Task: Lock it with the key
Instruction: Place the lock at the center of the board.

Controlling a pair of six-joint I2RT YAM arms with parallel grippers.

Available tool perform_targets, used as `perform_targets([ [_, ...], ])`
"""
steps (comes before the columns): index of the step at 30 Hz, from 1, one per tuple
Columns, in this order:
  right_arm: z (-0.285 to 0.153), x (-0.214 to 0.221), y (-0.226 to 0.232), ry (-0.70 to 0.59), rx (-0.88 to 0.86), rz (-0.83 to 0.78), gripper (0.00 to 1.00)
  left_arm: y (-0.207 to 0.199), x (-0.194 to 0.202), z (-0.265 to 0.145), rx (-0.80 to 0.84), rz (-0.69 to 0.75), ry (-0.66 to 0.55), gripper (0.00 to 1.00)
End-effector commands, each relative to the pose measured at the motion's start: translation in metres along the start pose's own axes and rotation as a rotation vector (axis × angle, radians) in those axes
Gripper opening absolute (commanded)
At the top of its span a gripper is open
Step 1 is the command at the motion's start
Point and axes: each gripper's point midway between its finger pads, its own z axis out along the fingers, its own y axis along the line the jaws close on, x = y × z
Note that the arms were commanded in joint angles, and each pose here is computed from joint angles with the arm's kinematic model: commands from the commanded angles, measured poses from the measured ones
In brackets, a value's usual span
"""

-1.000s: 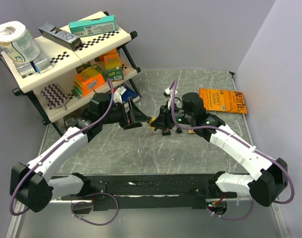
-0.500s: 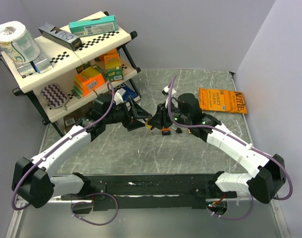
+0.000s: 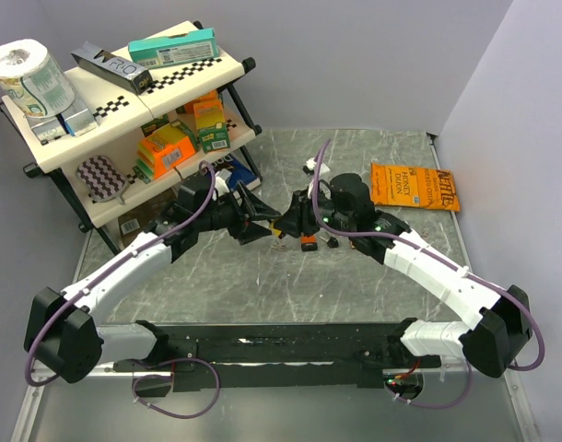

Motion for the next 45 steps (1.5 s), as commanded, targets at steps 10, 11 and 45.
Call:
perform_targets([
  [10,0.006,-0.039,0.017,-0.13,0.01,-0.054,0.0,-0.004,-0.006,0.006,-0.039,-0.08,-0.017,0.58],
  [11,0.007,-0.039,0.016,-0.131,0.016,-0.053,0.0,-0.004,-0.006,0.006,-0.038,-0.082,-0.016,0.56],
  [45,-0.053,0.008,-0.022,-0.055,-0.052,-0.235,1.0,0.174,-0.066,0.029,-0.709,0.503,0.166,0.01],
])
